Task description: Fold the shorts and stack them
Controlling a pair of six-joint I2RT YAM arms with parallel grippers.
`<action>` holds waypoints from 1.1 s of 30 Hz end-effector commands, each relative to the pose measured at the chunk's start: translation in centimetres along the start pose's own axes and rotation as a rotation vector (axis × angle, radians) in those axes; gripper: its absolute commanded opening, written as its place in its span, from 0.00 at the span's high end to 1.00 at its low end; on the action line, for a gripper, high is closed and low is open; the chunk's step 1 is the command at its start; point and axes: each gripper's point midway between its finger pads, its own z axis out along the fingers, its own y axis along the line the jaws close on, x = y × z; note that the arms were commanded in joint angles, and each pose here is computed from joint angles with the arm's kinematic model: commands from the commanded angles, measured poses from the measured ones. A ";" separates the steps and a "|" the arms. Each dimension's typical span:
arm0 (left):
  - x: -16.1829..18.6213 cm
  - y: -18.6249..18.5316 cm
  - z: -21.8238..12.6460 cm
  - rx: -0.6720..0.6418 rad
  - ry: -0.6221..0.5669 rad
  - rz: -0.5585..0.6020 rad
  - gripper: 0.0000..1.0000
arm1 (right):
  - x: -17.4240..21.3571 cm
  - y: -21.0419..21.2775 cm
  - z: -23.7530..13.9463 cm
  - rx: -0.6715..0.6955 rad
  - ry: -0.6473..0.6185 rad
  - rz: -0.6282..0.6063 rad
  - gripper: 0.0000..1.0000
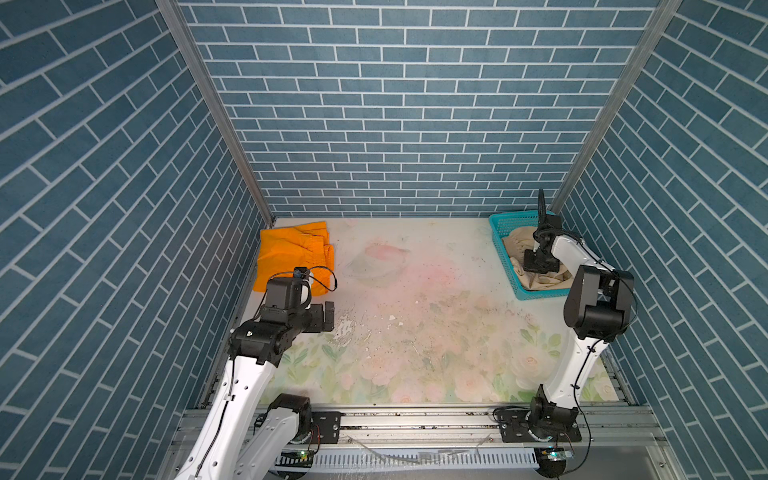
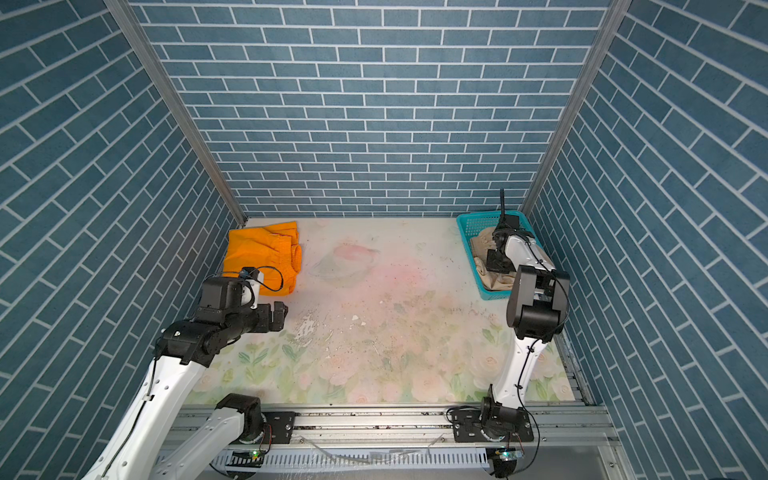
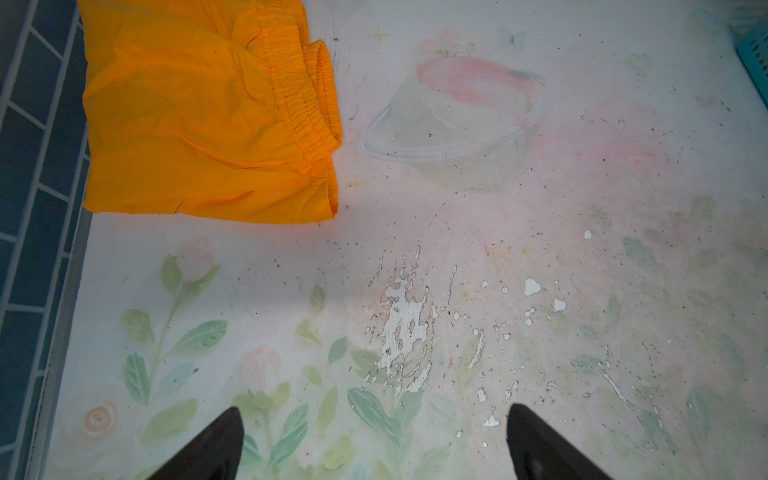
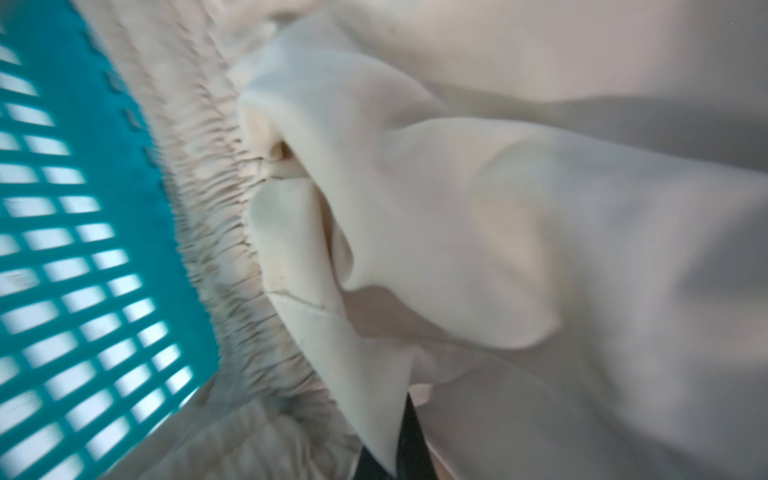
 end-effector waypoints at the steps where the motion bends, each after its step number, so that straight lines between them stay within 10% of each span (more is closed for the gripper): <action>1: -0.5 0.0 -0.5 0.002 -0.016 0.002 0.00 | -3.5 -0.3 -7.4 -0.036 -0.193 0.021 1.00; 19: -0.6 -0.2 -0.5 0.009 -0.019 -0.001 0.00 | -7.4 3.2 -37.2 -0.484 -0.665 0.057 1.00; 27: -0.6 -0.2 -0.6 0.012 -0.022 -0.002 0.00 | -5.9 8.8 -53.5 -1.049 -0.868 -0.068 1.00; 33: -0.6 -0.2 -0.6 0.012 -0.024 -0.002 0.00 | -2.4 14.2 -57.1 -1.335 -0.762 -0.204 1.00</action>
